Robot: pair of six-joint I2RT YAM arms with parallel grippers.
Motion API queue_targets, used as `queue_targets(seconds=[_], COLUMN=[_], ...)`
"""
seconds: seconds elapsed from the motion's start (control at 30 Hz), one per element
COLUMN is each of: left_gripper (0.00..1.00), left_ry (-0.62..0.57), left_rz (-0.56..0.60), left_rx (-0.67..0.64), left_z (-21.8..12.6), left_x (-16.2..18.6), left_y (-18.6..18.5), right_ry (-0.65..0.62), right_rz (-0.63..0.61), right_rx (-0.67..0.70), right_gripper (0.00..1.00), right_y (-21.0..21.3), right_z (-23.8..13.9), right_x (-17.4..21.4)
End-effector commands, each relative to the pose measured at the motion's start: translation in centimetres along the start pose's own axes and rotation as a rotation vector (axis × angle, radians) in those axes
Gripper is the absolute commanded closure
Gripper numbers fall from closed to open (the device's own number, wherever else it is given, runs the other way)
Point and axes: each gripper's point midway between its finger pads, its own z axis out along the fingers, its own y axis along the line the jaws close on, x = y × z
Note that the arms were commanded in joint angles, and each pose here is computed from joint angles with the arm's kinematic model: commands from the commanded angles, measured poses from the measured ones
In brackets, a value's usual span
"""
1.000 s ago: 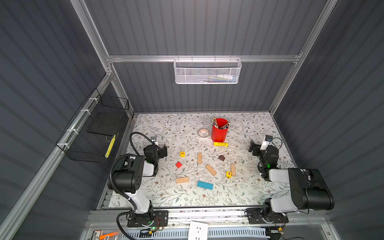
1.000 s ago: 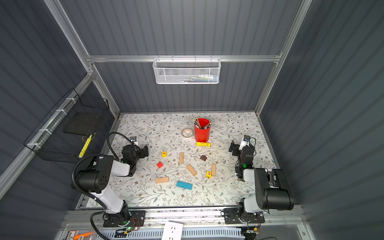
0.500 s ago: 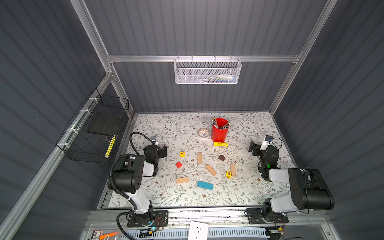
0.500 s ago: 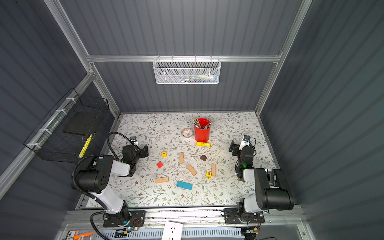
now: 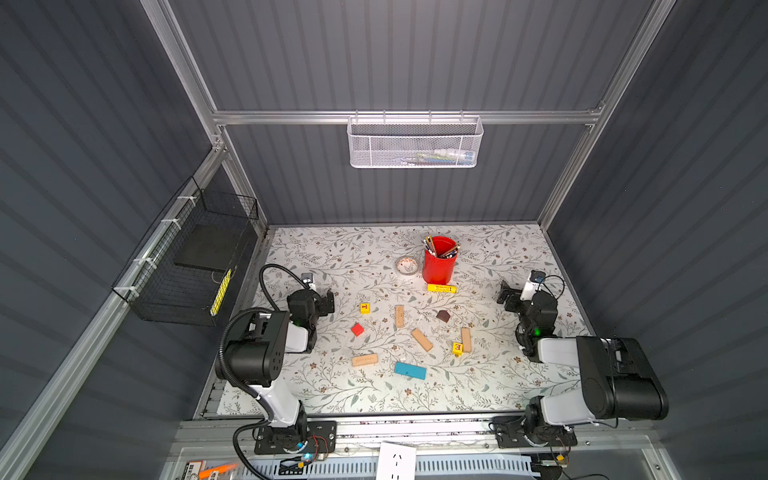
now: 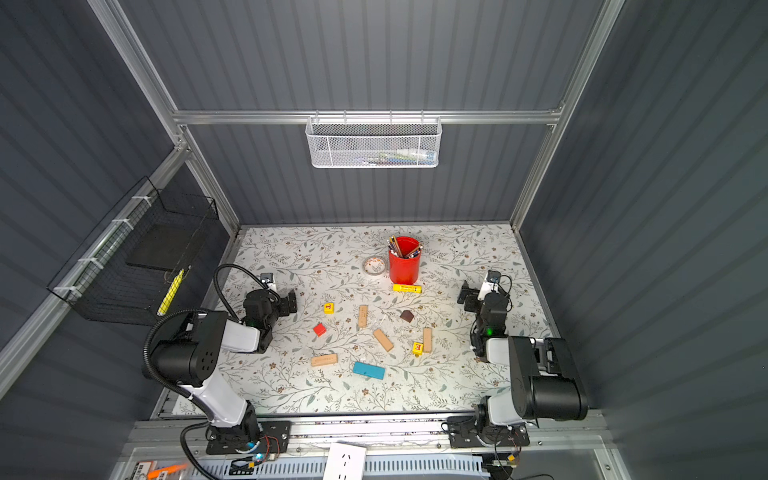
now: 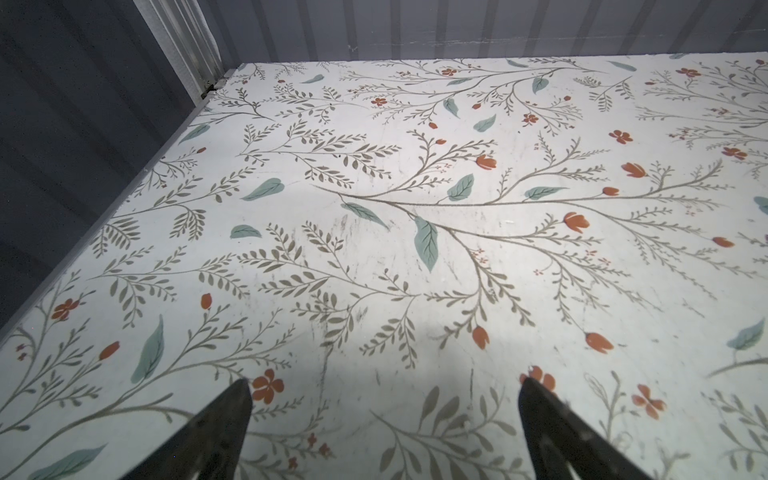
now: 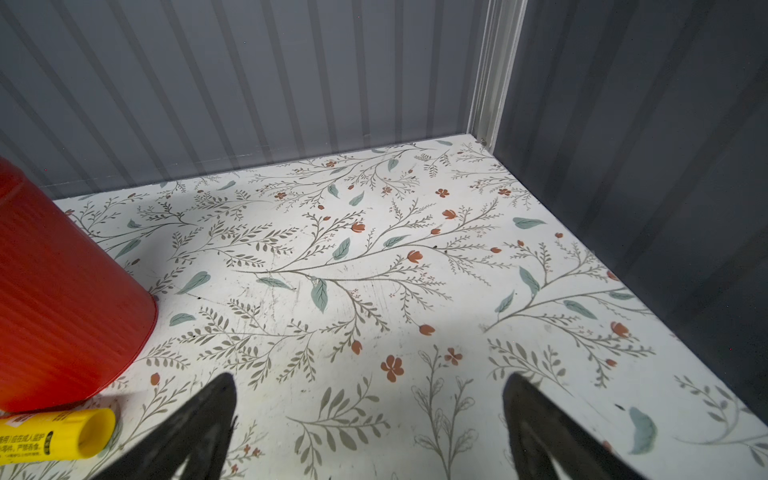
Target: Build the wood block tower
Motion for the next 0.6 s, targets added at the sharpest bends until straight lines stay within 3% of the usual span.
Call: queue_targets(seconds=[0.0,0.27,0.57], left_gripper=[0.00,0.00,0.00], left_ry=[-0.034,-0.059,-0.076], left_rz=[0.002,-0.007,-0.047], left_rx=[0.001,0.017,0.067], left_z=[-0.3,-2.1,-5.1], left_x=[-1.7,-3.3,-7.7], left_y=[0.2,0.2,-0.2], right_ry=[-0.026,-0.066,0.018], right_rz=[-0.009,0.006,0.127], right_rx=[-0.021,0.007,0.068], right_gripper=[0.01,0.01,0.01], right_y=[0.3,-0.2,-1.0], right_z=[-0.2,-1.6,-3.0], right_x=[-0.6,-2.3,-4.7])
